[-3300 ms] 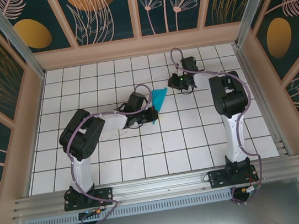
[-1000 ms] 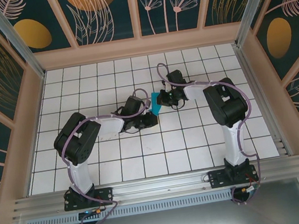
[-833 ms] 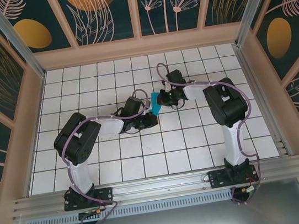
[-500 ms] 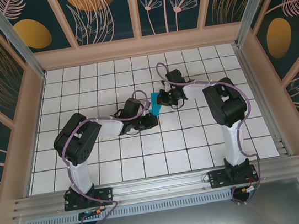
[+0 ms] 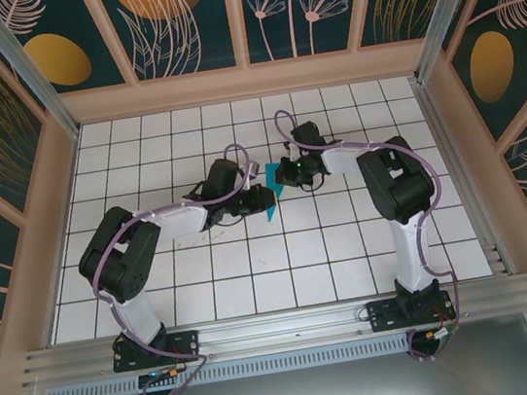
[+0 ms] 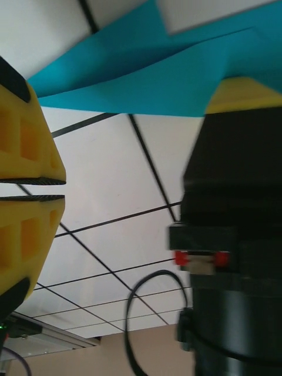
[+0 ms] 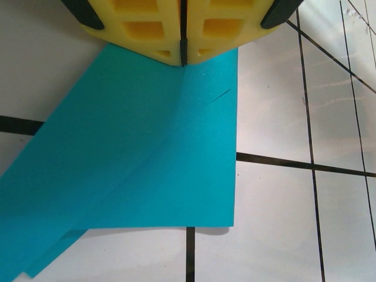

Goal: Fold a paper plane with a square sheet of paper (fold left side to right side)
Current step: Fold the wing for the fifth time at the center of the table.

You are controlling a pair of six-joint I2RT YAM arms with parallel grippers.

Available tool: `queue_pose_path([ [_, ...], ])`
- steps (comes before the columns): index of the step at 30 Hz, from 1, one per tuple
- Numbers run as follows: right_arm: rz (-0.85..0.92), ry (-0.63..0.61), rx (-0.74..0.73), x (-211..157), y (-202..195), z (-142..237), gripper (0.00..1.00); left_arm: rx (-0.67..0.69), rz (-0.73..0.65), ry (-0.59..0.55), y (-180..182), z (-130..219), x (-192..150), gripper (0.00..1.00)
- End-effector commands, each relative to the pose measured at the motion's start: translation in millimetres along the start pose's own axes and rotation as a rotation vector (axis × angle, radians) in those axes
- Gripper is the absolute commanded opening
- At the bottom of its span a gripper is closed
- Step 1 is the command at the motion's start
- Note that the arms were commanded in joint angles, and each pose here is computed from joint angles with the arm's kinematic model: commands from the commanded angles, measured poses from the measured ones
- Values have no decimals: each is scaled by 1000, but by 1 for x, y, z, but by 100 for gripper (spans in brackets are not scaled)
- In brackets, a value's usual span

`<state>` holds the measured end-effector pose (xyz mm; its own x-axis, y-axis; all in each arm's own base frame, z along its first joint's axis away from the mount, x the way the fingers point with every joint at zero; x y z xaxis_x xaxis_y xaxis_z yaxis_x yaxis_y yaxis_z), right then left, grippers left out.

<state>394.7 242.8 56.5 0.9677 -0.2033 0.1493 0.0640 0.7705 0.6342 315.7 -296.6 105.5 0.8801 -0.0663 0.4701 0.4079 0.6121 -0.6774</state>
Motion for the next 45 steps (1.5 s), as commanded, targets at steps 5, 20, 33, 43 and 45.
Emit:
queue_pose_path([
  [5,-14,57,-113,-17,-26,-20,11,6,17,94,20,-25,-15,16],
  [20,-15,54,-135,-17,-28,-20,11,61,42,238,40,-35,-69,16],
  [33,-15,48,-142,-15,-27,-18,11,139,58,264,47,-16,-93,15],
  [43,-3,43,-132,-12,-23,-17,11,175,30,191,39,3,-79,14],
  [45,12,28,-111,-8,-16,-15,12,169,29,144,33,11,-66,15],
])
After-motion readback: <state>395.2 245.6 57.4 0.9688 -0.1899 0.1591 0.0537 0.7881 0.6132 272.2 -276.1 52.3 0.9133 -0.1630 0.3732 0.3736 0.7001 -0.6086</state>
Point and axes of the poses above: each hand's point on the last joint's axis, 136 mm out from that joint toward the fingers, its own z axis back along the fingers, its own y axis along the line the jaws close on, x = y × z, the point moved 5 cm from there along z, back along the fingers, and after that the axes turned 9 degrees about -z, right-handed, at the moved point
